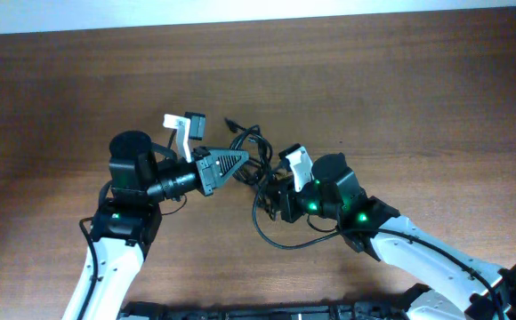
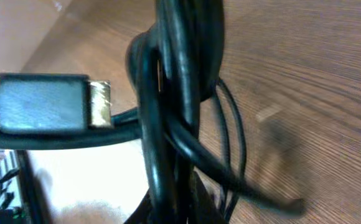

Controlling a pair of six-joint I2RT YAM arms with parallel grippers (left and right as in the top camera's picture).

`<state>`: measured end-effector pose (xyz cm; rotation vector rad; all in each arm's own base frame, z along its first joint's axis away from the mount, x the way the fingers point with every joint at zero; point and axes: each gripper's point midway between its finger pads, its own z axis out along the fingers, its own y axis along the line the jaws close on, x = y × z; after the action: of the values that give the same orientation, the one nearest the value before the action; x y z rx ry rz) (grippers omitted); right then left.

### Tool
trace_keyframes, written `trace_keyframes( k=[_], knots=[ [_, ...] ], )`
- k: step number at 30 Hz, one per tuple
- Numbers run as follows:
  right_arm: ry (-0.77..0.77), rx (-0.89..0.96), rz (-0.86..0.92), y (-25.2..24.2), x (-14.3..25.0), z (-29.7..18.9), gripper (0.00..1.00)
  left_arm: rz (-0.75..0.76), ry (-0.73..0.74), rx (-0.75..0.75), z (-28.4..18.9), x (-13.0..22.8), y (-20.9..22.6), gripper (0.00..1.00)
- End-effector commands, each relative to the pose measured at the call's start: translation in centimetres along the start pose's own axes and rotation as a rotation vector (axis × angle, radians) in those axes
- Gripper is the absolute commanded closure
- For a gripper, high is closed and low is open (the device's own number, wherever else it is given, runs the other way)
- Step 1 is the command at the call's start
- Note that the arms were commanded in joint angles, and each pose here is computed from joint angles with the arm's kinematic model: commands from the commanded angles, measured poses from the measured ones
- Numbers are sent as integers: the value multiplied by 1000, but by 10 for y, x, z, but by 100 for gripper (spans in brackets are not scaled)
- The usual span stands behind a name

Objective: Untangle cables

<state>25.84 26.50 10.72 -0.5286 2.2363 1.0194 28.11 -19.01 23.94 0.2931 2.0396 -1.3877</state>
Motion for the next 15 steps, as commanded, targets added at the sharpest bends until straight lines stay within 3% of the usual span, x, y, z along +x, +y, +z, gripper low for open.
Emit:
trace_keyframes(
  k=[1, 2, 4, 7, 9, 11, 12, 13, 15],
  knots=[
    [-3, -206, -13, 36, -10, -21, 96, 110, 14, -129, -3, 5, 21, 100],
    [-27, -299, -32, 50, -20, -39, 96, 58, 24, -298, -10, 14, 53, 100],
    [-92, -351, -58, 55, -38, -66, 96, -4, 45, -459, -21, 26, 81, 100],
    [-197, -356, -76, 51, -62, -102, 96, -14, 93, -504, -26, 39, 89, 100],
    [-259, -324, -87, 42, -74, -120, 96, 70, 133, -533, -30, 44, 95, 100],
    [-322, -261, -17, 21, -87, -137, 96, 77, 143, -759, -55, 47, 126, 100],
    [-338, -220, 32, 5, -90, -143, 96, -87, 56, -910, -77, 45, 144, 100],
    [-343, -190, 69, -7, -89, -147, 96, -237, -41, -968, -90, 42, 152, 100],
    [-337, -143, 147, -25, -83, -151, 96, -404, -172, -977, -103, 32, 160, 100]
  ],
)
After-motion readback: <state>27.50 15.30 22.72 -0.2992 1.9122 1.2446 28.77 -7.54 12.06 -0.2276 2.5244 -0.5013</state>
